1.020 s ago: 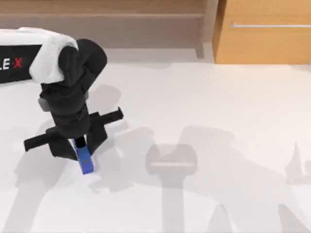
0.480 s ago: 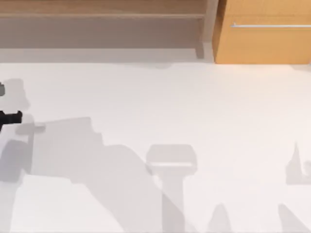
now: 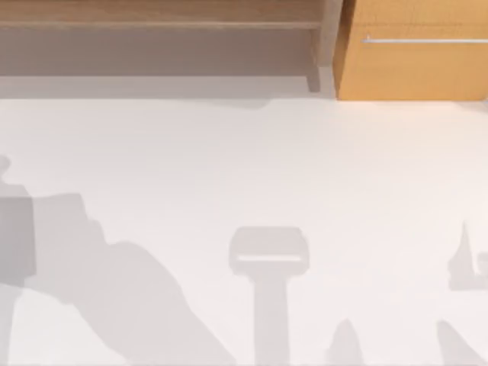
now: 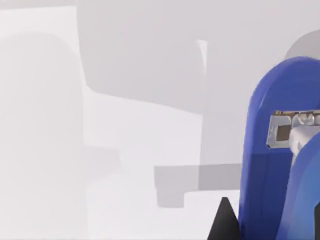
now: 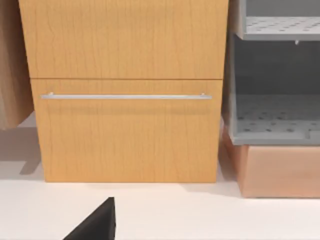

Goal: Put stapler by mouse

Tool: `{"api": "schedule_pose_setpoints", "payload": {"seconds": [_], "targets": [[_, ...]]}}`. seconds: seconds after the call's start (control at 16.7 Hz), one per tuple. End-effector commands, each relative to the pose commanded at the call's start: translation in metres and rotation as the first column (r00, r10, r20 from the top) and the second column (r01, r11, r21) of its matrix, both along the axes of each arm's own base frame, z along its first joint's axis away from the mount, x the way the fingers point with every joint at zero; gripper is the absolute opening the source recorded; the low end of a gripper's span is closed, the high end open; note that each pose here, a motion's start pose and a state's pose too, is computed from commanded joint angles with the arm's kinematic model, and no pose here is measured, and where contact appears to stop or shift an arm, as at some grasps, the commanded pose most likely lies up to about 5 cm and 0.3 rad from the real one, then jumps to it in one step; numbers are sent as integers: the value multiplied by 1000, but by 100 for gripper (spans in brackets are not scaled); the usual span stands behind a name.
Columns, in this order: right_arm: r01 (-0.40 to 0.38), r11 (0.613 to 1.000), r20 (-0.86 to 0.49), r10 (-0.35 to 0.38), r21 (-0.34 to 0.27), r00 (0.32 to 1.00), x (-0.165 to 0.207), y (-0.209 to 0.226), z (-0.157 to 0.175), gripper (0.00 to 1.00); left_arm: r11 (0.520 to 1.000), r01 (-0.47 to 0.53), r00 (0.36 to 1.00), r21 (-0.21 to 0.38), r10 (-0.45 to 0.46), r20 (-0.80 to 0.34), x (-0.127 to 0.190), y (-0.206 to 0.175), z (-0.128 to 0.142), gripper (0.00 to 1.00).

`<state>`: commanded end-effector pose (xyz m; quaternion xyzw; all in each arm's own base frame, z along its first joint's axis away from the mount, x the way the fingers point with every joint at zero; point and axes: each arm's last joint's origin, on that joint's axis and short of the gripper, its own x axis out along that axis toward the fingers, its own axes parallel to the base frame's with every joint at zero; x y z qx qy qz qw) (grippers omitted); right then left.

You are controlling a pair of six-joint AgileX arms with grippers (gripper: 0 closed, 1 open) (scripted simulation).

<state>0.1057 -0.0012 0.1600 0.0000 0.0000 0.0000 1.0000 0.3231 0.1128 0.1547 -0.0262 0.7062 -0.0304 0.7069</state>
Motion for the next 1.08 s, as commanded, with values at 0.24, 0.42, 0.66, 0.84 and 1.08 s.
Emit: {"api": "schedule_pose_setpoints", "payload": {"seconds": [0.24,0.42,0.66,0.84,1.08], "targets": [[0,1000,0,0,0,1000,0,0,0,100,1000,5,1000,0,-5,-8,0,-1,-2,0],[0,1000,0,0,0,1000,0,0,0,100,1000,7,1000,8,-7,-8,0,-1,-2,0],[0,1000,0,0,0,1000,0,0,0,100,999,10,1000,36,-10,-8,0,0,0,0],[0,1000,0,0,0,1000,0,0,0,100,998,11,1000,65,-10,-11,0,2,0,0],[0,1000,0,0,0,1000,0,0,0,100,995,11,1000,103,-10,-16,-1,3,0,0]]}}
